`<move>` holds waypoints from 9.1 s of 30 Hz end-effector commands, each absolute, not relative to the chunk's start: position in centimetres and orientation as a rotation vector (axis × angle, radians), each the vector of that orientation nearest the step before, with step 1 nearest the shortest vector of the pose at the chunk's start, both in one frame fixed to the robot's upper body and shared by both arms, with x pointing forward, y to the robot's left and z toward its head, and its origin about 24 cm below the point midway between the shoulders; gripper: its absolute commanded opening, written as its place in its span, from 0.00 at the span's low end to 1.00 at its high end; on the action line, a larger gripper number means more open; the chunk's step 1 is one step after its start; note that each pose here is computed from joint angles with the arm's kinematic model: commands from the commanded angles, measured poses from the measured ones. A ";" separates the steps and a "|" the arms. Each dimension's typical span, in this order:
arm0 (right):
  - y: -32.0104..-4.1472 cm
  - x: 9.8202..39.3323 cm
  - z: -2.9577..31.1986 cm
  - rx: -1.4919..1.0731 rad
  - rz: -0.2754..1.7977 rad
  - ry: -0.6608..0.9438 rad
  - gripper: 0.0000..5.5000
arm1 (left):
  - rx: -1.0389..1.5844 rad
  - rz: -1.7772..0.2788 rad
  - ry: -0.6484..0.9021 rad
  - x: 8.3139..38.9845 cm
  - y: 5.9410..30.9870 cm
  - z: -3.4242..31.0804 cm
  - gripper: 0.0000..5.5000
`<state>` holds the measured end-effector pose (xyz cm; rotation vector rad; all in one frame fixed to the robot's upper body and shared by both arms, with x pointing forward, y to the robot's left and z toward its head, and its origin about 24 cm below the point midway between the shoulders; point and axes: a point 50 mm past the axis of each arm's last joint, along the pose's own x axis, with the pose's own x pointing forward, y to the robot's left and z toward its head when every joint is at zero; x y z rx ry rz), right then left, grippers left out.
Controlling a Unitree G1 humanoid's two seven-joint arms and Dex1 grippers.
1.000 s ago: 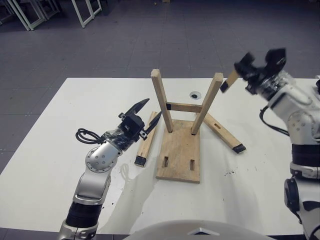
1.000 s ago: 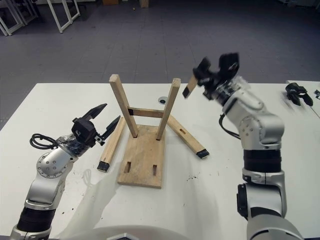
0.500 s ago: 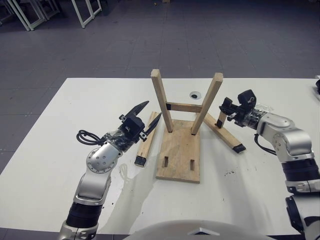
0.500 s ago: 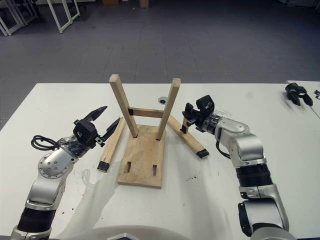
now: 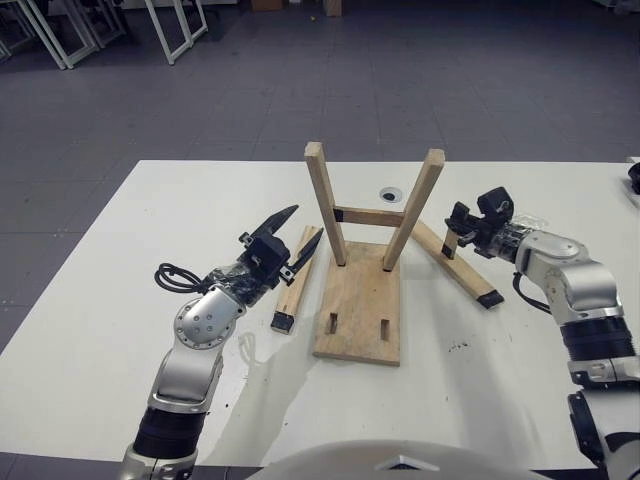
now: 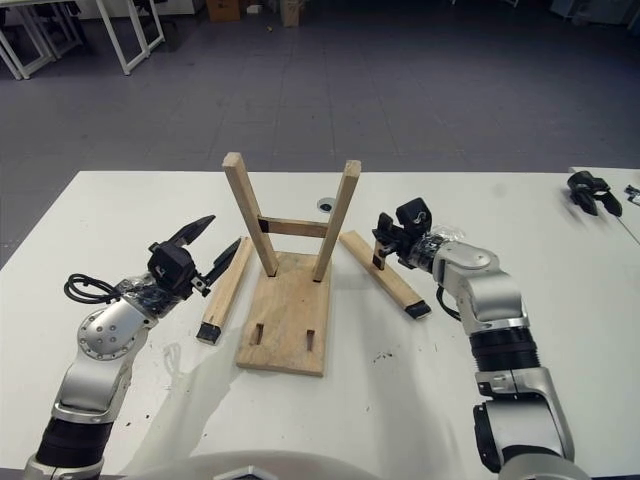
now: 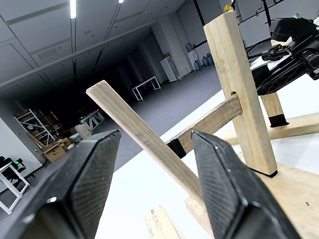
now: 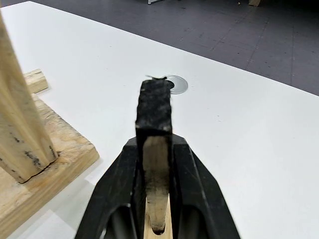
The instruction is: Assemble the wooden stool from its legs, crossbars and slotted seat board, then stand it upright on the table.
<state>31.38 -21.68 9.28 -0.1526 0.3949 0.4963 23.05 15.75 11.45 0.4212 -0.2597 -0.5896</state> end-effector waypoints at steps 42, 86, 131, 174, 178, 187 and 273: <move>-25.8 28.6 12.7 -0.126 0.193 0.379 0.45 | 0.413 -0.547 -0.224 22.5 16.5 10.6 0.48; -15.5 29.1 28.3 0.213 0.972 -0.112 0.37 | -0.788 -0.791 -0.248 23.4 14.1 21.5 0.67; -12.8 25.9 19.5 0.197 1.556 0.421 0.56 | -0.597 -1.195 -0.078 22.7 17.0 22.5 0.37; -13.9 25.9 15.0 -1.295 1.290 0.165 0.56 | 0.034 -1.296 0.185 23.0 15.6 9.5 0.37; -15.7 26.3 14.1 -1.312 1.239 0.251 0.56 | 0.015 -1.291 0.247 23.2 16.2 8.4 0.37; -18.1 27.3 12.9 -1.274 1.109 0.339 0.56 | 0.339 -1.241 0.511 22.0 16.8 3.7 0.37; -12.7 30.5 25.6 0.438 0.949 0.254 0.80 | 0.981 0.071 0.078 21.9 25.1 10.5 0.38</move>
